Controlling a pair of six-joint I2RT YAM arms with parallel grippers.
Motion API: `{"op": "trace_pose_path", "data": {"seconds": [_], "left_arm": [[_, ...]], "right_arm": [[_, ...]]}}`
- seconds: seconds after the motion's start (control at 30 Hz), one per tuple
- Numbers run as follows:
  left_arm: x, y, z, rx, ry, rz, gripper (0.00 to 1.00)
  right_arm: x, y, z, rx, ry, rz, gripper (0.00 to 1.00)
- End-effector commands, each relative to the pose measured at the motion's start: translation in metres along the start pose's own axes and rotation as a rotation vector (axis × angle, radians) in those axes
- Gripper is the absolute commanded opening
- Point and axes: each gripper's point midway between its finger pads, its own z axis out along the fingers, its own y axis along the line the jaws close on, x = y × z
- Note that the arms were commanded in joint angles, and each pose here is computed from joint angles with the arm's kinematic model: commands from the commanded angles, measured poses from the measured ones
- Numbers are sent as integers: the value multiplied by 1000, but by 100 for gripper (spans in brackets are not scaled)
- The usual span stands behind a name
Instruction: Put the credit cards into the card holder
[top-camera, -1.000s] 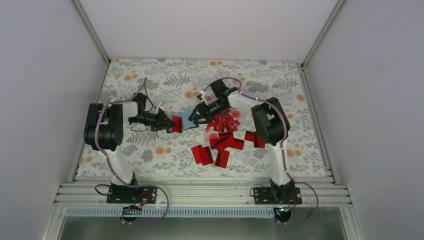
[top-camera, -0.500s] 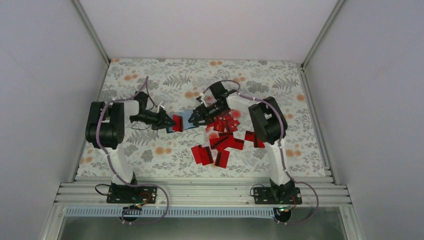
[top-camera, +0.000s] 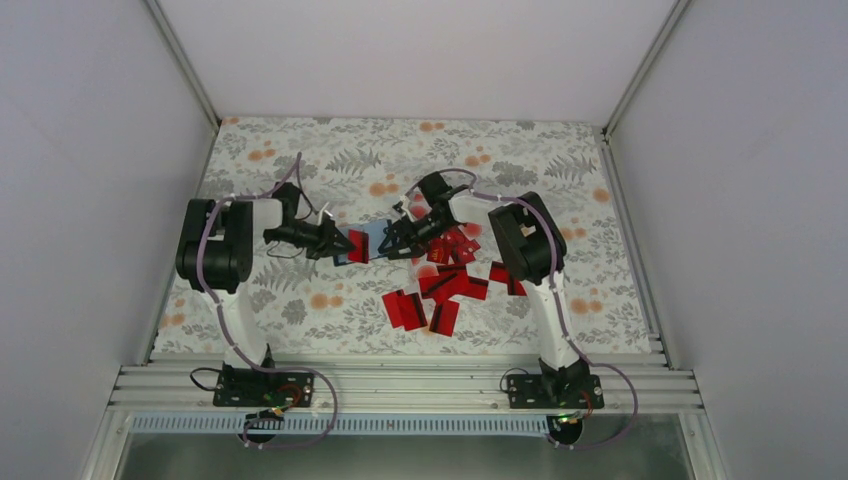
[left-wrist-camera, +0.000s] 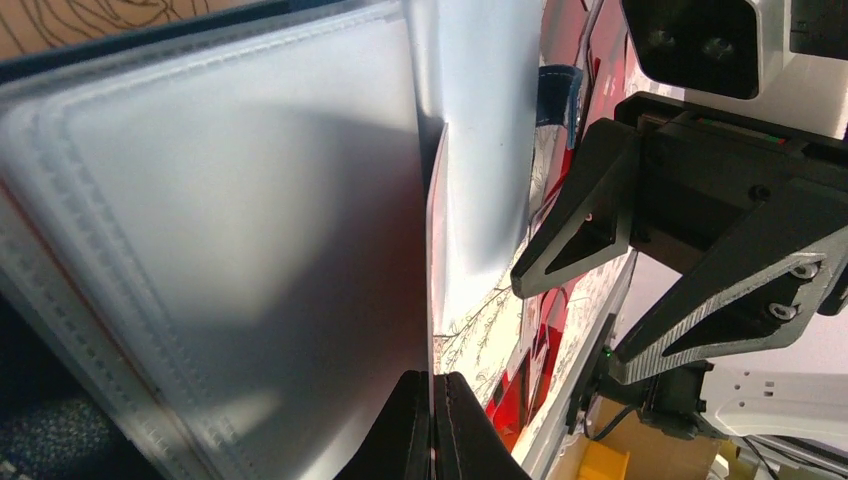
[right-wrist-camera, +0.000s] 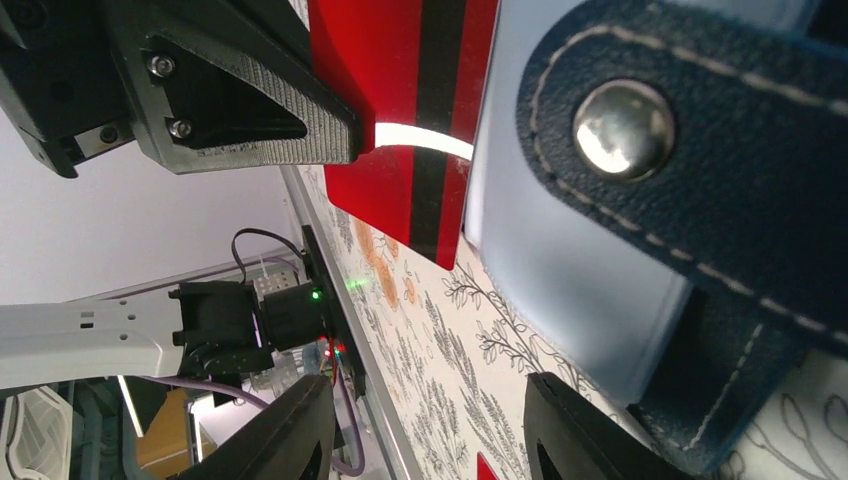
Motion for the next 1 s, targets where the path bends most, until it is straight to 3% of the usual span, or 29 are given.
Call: {"op": "trace_pose_path", "data": {"seconds": [0.0, 0.3, 0.97], "left_arm": [[-3, 0, 4, 0, 4, 6, 2], [-1, 1, 1, -28, 6, 6, 2], [6, -2, -2, -33, 17, 0, 2]], "right_arm": [[-3, 0, 0, 3, 5, -23, 49], [-11, 24, -22, -64, -40, -81, 49], [-30, -33, -17, 51, -104, 12, 42]]}}
